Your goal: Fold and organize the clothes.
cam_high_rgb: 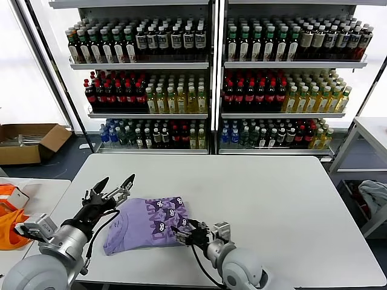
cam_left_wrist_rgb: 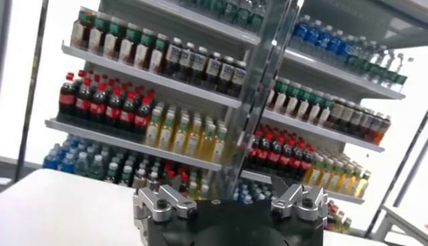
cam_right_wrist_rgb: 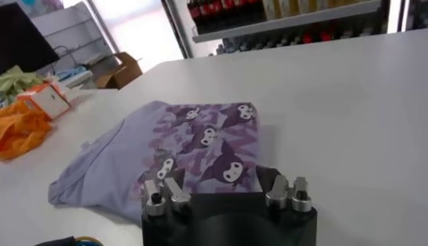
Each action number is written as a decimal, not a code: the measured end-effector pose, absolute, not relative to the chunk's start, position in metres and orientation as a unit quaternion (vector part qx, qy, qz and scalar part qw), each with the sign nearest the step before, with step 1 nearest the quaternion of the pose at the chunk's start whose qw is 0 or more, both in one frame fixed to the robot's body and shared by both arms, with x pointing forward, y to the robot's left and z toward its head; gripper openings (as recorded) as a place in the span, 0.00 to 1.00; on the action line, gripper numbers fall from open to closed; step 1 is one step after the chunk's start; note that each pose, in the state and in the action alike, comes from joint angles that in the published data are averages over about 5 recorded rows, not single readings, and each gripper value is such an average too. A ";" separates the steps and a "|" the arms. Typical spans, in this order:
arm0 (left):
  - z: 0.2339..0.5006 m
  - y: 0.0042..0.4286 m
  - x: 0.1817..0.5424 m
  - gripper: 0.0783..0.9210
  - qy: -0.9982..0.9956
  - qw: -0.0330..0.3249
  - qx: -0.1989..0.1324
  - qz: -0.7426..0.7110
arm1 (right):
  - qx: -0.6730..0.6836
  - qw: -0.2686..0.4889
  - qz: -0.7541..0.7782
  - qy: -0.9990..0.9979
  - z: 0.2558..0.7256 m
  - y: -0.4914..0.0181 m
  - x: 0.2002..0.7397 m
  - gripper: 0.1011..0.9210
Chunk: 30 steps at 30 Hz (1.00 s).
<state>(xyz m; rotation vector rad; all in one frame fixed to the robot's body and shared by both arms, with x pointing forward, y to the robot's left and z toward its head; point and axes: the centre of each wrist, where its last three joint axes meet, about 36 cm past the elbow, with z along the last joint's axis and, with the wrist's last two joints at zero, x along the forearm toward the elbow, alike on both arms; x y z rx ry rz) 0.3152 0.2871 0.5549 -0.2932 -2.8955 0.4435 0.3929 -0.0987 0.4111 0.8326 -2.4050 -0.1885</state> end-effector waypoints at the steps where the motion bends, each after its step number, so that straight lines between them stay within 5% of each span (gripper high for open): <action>1: 0.555 0.288 0.315 0.88 -0.979 0.098 -0.097 0.150 | 0.314 0.292 -0.069 -0.901 0.411 -0.096 0.394 0.65; 19: 0.553 0.298 0.311 0.88 -0.982 0.092 -0.079 0.148 | 0.292 0.310 -0.061 -0.903 0.407 -0.112 0.380 0.04; 30: 0.550 0.293 0.307 0.88 -0.980 0.094 -0.081 0.157 | 0.239 0.302 -0.041 -0.922 0.421 -0.189 0.363 0.01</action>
